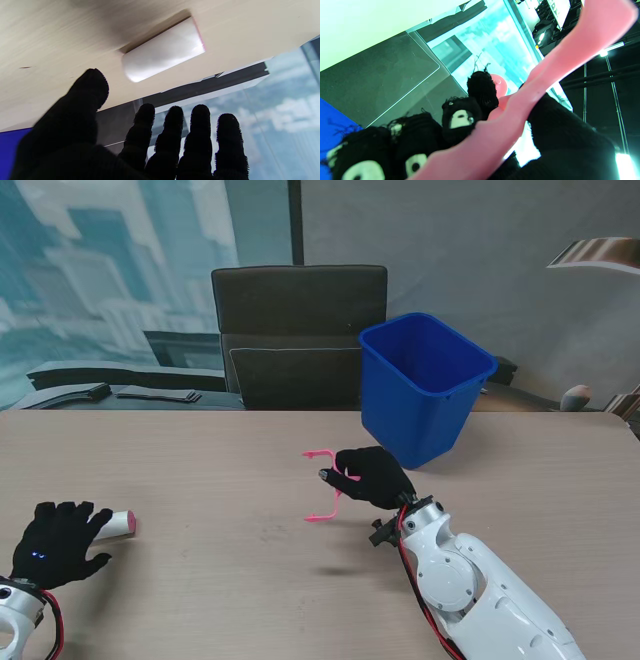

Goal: Replace a lint-roller refill

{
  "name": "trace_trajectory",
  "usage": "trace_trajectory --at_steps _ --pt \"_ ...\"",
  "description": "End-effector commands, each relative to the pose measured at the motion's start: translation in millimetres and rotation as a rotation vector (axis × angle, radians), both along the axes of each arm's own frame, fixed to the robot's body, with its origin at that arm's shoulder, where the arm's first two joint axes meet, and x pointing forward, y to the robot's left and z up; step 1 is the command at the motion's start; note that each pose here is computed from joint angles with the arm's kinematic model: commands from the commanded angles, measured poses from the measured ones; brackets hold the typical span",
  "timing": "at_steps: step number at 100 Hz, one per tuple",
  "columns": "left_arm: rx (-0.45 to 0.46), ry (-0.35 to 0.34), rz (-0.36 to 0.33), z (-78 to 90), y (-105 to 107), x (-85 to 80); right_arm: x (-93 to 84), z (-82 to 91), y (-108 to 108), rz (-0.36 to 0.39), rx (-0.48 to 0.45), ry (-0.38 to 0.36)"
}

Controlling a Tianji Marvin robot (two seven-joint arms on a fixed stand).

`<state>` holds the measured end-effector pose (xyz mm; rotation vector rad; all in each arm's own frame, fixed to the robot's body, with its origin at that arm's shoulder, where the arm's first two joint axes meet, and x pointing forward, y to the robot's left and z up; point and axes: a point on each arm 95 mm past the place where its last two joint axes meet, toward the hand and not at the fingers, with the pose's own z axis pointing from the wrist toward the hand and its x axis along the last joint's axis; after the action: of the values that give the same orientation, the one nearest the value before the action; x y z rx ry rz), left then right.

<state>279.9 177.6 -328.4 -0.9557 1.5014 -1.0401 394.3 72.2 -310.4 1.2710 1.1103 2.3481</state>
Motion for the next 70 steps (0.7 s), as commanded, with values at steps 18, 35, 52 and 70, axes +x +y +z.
trace_trajectory --at_steps 18,35,52,70 --pt "0.037 -0.031 0.075 -11.6 12.9 13.6 -1.1 -0.4 3.5 0.018 -0.004 0.007" --pt "0.074 -0.03 0.085 -16.6 15.9 18.9 -0.6 -1.0 4.0 0.019 -0.004 0.013" --pt "0.087 -0.007 0.099 -20.5 15.6 23.5 -0.4 -1.2 4.2 0.019 -0.003 0.013" --pt "0.108 -0.012 0.109 -26.7 15.3 30.1 -0.1 -1.5 4.1 0.019 -0.003 0.014"
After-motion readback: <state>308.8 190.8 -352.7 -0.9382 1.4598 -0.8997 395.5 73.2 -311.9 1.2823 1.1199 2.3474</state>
